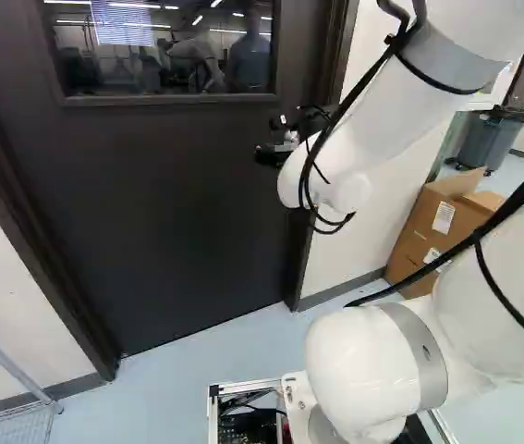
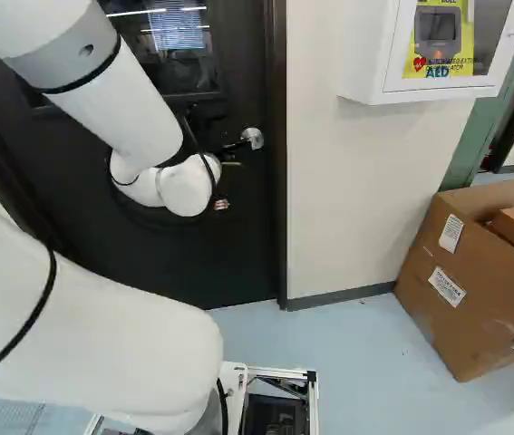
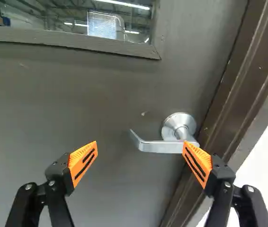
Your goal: Open the door and move inside
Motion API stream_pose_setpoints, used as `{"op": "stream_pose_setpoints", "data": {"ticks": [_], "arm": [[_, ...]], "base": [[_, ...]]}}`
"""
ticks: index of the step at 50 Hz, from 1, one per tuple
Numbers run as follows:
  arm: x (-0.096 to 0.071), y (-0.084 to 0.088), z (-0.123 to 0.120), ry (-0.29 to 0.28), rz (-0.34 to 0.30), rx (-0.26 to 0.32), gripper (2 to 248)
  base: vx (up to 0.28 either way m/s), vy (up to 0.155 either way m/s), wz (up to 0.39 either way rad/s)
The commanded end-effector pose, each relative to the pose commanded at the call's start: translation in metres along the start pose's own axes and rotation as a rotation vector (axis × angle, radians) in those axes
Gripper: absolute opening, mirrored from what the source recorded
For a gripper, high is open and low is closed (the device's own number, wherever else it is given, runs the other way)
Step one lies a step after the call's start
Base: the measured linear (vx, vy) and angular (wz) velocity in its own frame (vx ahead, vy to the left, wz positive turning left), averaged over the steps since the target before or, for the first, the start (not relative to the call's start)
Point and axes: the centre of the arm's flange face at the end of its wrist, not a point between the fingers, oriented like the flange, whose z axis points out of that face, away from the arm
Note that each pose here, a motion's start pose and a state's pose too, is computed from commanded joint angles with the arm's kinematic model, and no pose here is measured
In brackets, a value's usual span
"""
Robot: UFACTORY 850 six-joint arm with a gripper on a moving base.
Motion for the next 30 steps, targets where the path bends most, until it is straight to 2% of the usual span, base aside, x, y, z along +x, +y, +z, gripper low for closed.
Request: {"op": "stream_pose_setpoints", "data": {"ticks": [18, 30], "arm": [[0.02, 0.002, 0.015, 0.036, -0.034, 0.027, 247], [0.025, 0.005, 0.027, 0.039, -0.034, 0.027, 247]], "base": [[0.0, 0.0, 0.0], [0.0, 0.0, 0.0]]}}
